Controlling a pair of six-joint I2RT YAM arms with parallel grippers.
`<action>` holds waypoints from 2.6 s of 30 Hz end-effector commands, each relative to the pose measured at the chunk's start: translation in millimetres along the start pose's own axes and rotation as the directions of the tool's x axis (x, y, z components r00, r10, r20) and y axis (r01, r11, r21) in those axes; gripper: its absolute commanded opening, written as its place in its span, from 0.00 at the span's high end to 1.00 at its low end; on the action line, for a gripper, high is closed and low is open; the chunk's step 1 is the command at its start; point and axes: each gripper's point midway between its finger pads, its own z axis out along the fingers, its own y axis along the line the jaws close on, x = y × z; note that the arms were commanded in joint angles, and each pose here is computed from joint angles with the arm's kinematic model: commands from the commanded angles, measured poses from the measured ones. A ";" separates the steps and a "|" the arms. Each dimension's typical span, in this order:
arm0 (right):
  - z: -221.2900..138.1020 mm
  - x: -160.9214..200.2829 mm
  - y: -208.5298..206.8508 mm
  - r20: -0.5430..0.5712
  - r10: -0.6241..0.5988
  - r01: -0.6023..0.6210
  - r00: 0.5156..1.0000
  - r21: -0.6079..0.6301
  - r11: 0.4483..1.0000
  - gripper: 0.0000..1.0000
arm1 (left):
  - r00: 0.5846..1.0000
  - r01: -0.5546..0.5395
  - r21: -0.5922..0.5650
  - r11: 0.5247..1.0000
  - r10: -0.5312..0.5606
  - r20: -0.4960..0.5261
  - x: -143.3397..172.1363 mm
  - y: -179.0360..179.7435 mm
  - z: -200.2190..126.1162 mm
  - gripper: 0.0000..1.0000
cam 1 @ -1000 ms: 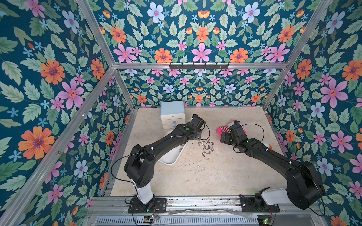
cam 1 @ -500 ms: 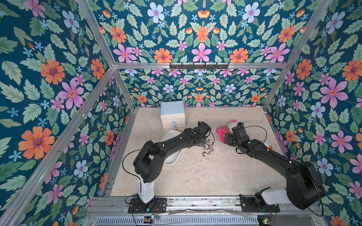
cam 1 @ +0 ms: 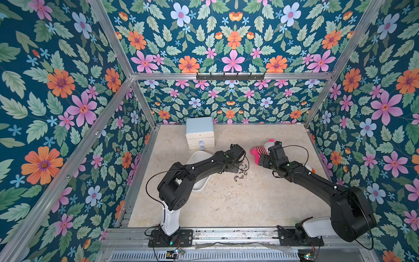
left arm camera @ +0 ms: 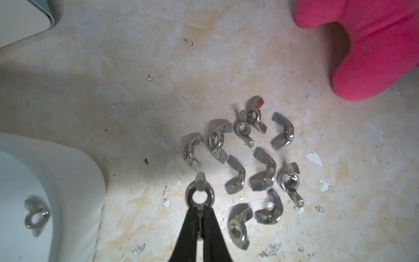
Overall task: Take out the wing nut from the storage box
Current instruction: Place the wing nut at the center of the board.
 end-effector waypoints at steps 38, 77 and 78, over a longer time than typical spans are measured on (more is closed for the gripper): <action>-2.6 -3.6 0.3 0.016 -0.011 0.011 1.000 -0.003 1.000 0.01 | 0.998 0.002 0.004 1.000 -0.002 -0.058 20.2 -11.2 34.5 0.91; -7.7 -6.1 3.1 0.022 -0.009 0.009 1.000 -0.022 1.000 0.01 | 0.987 0.094 -0.109 0.990 -0.078 0.144 -36.5 47.8 -54.7 0.52; -7.7 -6.2 3.2 0.023 -0.009 0.009 1.000 -0.023 1.000 0.01 | 0.984 0.106 -0.116 0.988 -0.088 0.154 -37.7 55.5 -59.3 0.52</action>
